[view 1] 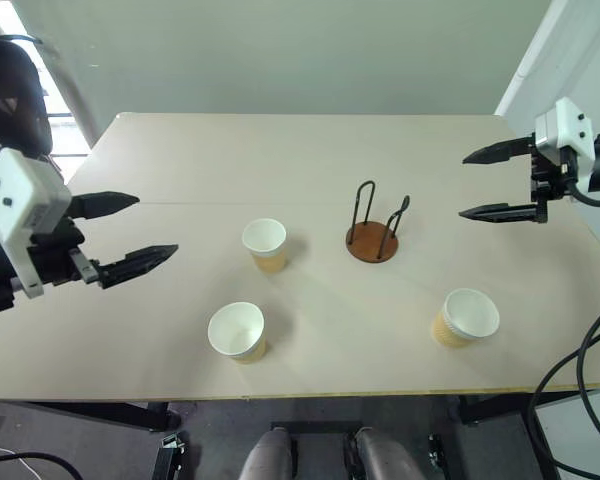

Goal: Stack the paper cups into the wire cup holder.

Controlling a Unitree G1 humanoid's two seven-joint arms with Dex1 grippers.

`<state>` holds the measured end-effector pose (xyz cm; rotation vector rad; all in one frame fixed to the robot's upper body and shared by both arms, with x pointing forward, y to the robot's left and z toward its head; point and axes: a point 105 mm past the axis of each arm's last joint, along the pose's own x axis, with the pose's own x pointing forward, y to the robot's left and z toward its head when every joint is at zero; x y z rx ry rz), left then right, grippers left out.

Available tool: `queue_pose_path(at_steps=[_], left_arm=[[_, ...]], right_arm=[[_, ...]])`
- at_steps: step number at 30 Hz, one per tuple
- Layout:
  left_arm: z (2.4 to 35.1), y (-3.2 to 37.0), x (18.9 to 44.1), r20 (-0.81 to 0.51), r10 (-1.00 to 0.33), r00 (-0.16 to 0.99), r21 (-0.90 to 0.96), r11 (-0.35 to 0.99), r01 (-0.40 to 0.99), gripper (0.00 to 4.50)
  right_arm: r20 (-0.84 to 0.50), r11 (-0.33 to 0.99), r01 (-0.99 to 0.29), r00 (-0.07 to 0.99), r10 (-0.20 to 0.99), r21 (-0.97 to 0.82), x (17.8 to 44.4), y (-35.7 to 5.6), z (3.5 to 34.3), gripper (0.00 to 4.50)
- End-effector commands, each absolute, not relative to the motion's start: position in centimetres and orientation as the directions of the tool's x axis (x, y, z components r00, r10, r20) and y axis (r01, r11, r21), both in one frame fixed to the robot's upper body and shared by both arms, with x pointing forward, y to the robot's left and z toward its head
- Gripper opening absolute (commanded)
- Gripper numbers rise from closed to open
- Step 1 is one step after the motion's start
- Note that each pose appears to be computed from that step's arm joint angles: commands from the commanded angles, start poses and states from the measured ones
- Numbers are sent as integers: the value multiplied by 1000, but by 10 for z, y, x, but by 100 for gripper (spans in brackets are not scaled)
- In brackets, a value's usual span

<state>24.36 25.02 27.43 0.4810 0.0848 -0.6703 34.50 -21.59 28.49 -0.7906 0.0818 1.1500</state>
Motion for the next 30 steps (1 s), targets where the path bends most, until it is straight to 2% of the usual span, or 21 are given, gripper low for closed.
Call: queue_pose_path(at_steps=[1,12,18,23,26,30], left_arm=[[288,243,244,-190,-604,774,432,656,619,450],[291,221,268,-179,-715,676,416,568,710,450],[277,211,273,-243,-771,589,350,497,794,450],[270,207,280,-278,-792,543,326,454,829,450],[270,204,285,-275,-804,528,324,439,838,450],[269,199,288,-276,-818,505,321,416,851,450]], right_arm=[[-424,184,-816,460,780,-548,339,-219,297,448],[-426,272,-807,525,737,-524,315,-238,293,448],[-358,377,-863,488,796,-336,301,-206,266,448],[-358,455,-875,483,799,-164,278,-181,238,448],[-364,509,-852,515,776,-120,275,-171,223,448],[-332,611,-788,599,729,-81,288,-159,216,448]])
